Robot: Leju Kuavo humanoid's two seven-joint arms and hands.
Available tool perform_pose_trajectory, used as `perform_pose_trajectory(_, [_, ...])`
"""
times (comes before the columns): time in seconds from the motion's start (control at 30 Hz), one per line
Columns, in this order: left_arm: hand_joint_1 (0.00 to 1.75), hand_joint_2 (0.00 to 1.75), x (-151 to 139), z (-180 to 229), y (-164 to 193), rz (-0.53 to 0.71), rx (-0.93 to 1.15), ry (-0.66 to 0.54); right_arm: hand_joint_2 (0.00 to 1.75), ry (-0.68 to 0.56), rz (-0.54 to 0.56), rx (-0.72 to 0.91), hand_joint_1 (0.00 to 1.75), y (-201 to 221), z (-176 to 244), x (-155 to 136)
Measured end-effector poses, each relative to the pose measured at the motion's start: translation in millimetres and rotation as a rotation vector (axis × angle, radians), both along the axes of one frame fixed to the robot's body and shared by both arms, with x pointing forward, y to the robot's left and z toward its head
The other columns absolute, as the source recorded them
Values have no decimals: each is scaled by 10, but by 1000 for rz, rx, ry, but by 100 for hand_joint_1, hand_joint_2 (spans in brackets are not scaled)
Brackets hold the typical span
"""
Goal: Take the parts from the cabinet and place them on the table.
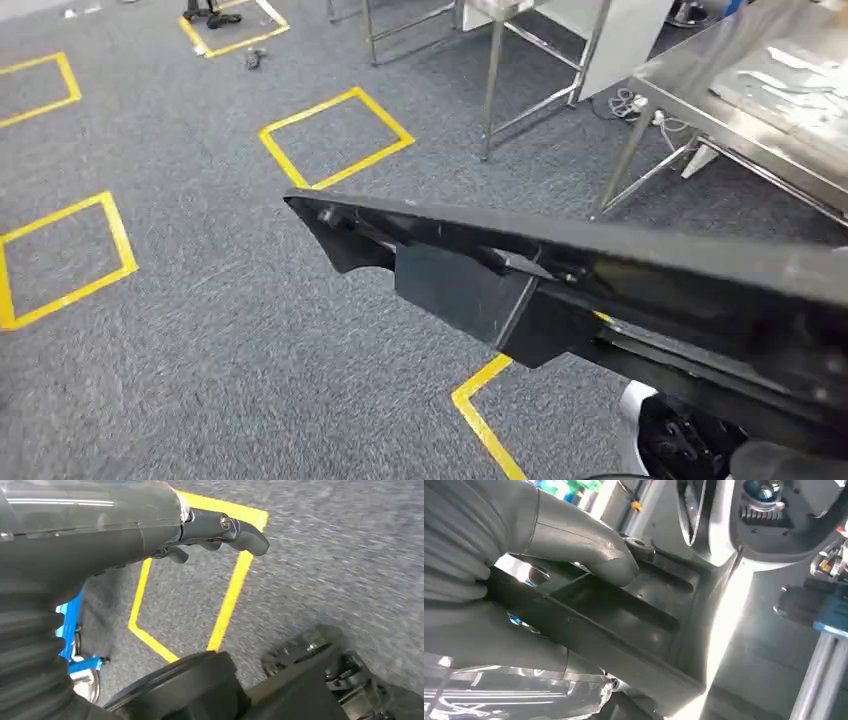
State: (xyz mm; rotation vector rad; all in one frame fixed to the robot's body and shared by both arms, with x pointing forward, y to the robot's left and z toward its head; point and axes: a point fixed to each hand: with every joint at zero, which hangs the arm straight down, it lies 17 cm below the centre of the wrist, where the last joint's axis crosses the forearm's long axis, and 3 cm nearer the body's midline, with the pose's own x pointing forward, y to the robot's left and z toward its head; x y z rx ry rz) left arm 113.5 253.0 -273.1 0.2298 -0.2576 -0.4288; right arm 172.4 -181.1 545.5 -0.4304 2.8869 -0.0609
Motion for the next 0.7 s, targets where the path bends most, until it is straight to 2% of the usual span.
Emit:
perform_pose_trajectory(0.13, [0, 175, 92, 17, 17, -1, 2, -16, 175, 7, -3, 1, 175, 16, -7, 16])
perform_pose_trajectory(0.3, [0, 175, 10, 0, 29, -7, 3, -4, 175, 12, -9, 6, 175, 5, -11, 31])
perform_pose_trajectory(0.7, [0, 175, 35, 8, -57, -27, -9, 0, 175, 36, -40, -10, 175, 39, -57, 115])
